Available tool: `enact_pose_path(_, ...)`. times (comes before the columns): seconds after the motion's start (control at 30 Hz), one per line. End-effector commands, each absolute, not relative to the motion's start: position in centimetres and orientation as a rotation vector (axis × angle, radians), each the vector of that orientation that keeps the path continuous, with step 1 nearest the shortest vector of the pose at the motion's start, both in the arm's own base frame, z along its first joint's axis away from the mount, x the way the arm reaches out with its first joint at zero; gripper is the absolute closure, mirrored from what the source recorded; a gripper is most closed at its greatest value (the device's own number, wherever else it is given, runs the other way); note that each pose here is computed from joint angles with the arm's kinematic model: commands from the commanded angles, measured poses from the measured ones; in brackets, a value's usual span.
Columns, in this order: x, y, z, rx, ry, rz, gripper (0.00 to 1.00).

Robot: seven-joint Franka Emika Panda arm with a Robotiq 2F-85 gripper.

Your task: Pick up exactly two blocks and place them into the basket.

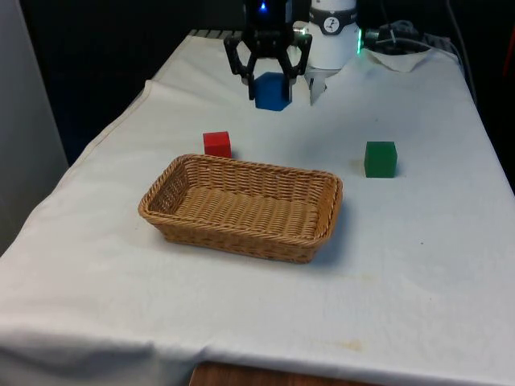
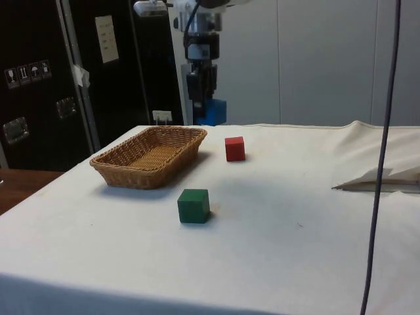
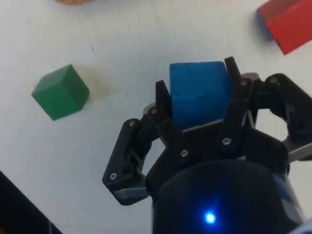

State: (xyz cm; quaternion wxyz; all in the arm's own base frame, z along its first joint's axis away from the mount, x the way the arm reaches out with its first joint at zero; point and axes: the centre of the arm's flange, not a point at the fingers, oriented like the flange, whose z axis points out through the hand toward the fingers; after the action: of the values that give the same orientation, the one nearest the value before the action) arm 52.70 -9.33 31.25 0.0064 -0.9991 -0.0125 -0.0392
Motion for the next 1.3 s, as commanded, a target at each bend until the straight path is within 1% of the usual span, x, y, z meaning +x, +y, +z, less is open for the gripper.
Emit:
enact_pose_path(0.0,53.4,-9.5,31.2,-3.131,-0.045,-0.121,0.88)
enact_pose_path(0.73,60.2,-10.5,30.8,-3.171,-0.141,-0.101,0.88)
enact_pose_path(0.97,61.8,-10.9,30.0,-3.197,-0.175,-0.103,0.88)
enact_pose_path(1.1,63.3,-10.9,28.9,-3.198,-0.223,-0.093,0.88)
enact_pose_path(1.27,64.1,-11.3,27.6,-3.205,-0.264,-0.091,0.88)
